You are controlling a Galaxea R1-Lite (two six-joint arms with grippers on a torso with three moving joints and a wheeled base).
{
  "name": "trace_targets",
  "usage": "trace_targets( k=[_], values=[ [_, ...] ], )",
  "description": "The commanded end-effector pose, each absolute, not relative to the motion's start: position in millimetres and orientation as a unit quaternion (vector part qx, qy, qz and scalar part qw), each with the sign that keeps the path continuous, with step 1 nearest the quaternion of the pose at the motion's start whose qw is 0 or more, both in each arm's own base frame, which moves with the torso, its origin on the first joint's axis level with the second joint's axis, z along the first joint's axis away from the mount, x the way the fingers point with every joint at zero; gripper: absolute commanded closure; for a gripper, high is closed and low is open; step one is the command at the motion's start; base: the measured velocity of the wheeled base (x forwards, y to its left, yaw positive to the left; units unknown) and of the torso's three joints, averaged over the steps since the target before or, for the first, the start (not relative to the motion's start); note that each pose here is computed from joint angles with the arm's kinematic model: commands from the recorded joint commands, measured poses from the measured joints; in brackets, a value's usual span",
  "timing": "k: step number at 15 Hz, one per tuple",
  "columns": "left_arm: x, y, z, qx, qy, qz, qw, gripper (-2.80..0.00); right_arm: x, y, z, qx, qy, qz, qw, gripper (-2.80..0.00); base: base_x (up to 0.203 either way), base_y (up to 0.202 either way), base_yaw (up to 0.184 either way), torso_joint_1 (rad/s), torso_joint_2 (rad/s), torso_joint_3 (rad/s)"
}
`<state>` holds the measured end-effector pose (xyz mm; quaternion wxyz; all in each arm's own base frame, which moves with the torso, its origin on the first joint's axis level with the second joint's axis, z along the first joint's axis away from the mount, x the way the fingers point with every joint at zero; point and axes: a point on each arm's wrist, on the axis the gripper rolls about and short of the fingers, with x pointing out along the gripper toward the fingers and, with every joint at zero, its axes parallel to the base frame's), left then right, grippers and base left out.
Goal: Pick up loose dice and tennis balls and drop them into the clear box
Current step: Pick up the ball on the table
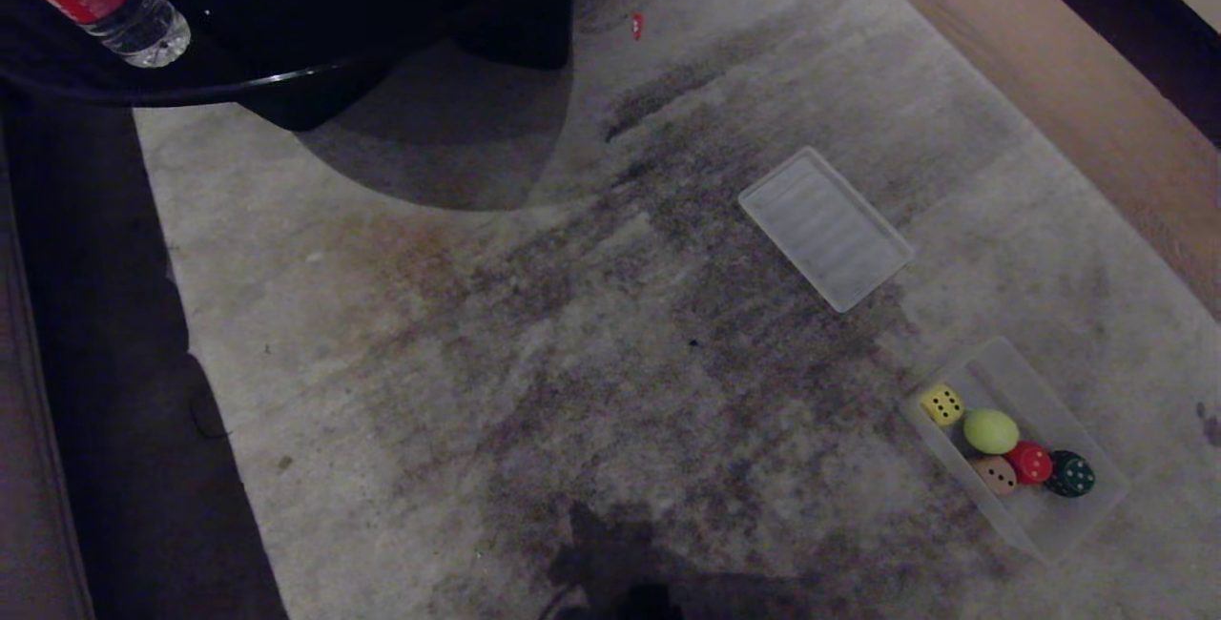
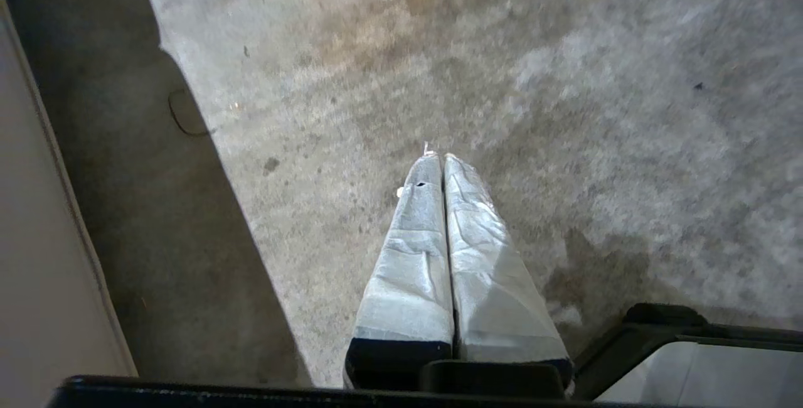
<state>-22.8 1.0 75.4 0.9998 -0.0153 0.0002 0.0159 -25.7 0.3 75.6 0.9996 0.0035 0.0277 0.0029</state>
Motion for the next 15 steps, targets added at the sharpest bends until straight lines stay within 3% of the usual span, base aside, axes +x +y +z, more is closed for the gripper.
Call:
trace_targets(
  k=[1, 15],
  values=[
    [-22.6, 1.0, 75.1, -0.015, 0.001, 0.016, 1.000, 0.00, -25.4, 0.3, 75.6, 0.004, 0.030, 0.003, 1.000, 0.00, 0.000, 0.000, 0.000, 0.002, 0.00, 0.191],
    [-22.6, 1.0, 75.1, -0.016, 0.001, 0.016, 1.000, 0.00, -25.5, 0.3, 75.6, 0.004, 0.029, 0.003, 1.000, 0.00, 0.000, 0.000, 0.000, 0.002, 0.00, 0.200]
  ],
)
